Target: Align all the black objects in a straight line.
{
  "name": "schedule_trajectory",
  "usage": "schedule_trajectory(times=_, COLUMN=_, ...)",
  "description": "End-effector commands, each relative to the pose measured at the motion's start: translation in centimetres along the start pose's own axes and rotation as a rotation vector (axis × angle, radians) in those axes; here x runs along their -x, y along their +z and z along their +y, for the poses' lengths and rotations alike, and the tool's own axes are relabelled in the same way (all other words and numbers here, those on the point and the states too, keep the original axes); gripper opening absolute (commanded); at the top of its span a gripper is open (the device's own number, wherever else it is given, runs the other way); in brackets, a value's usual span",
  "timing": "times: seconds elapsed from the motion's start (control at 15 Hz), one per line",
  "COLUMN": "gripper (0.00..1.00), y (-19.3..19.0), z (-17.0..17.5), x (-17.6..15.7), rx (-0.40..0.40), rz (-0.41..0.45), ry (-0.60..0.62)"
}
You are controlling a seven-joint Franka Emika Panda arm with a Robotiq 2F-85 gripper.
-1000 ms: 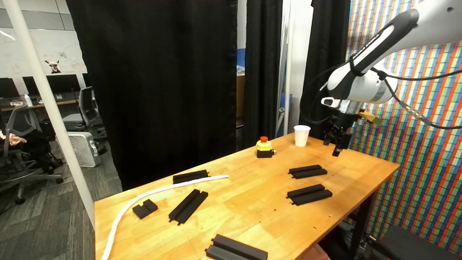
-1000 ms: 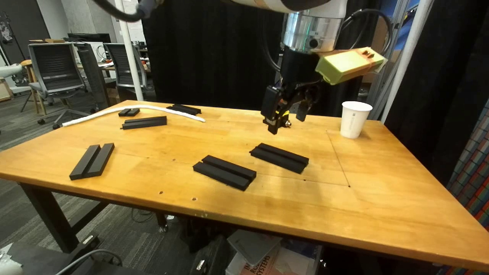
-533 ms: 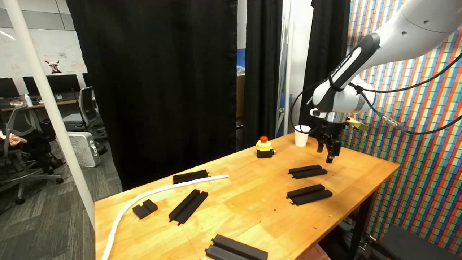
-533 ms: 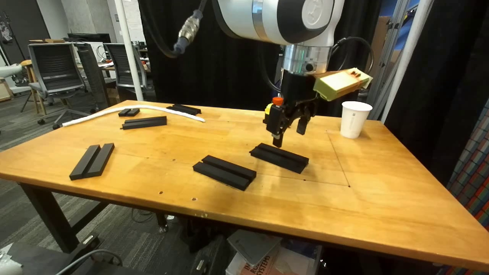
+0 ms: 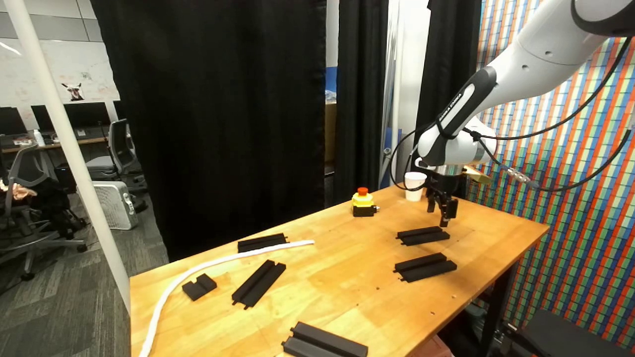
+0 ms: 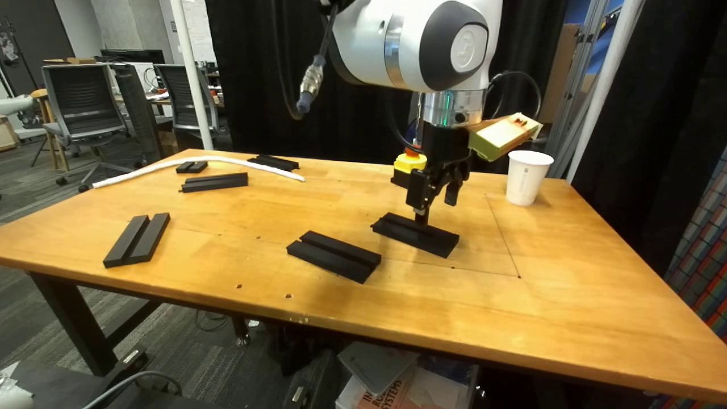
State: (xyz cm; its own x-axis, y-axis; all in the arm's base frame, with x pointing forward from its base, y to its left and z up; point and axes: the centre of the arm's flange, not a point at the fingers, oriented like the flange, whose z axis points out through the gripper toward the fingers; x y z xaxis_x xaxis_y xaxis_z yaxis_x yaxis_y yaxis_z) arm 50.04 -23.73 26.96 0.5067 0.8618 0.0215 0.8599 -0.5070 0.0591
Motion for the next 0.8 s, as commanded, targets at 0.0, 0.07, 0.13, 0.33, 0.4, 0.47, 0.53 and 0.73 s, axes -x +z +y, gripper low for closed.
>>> schedule_trajectory(times=0.0, gripper=1.00, y=1.0, z=2.0, x=-0.9, rx=0.014, rz=-0.008, ry=-0.049)
schedule_trajectory(times=0.07, gripper=1.00, y=1.5, z=2.1, x=-1.3, rx=0.010, rz=-0.003, ry=-0.063)
schedule_trajectory(times=0.13, gripper=1.00, y=1.7, z=2.2, x=-1.6, rx=0.008, rz=-0.002, ry=-0.070)
schedule_trajectory(times=0.33, gripper=1.00, y=2.6, z=2.1, x=-2.3, rx=-0.005, rz=0.012, ry=-0.103)
schedule_trajectory(times=0.4, gripper=1.00, y=2.8, z=2.1, x=-2.5, rx=-0.009, rz=0.016, ry=-0.112)
schedule_trajectory(times=0.47, gripper=1.00, y=3.0, z=2.0, x=-2.6, rx=-0.015, rz=0.016, ry=-0.120)
schedule_trajectory(times=0.53, gripper=1.00, y=3.3, z=1.9, x=-2.7, rx=-0.019, rz=0.019, ry=-0.127)
schedule_trajectory(times=0.73, gripper=1.00, y=4.0, z=1.5, x=-2.9, rx=-0.031, rz=0.023, ry=-0.143)
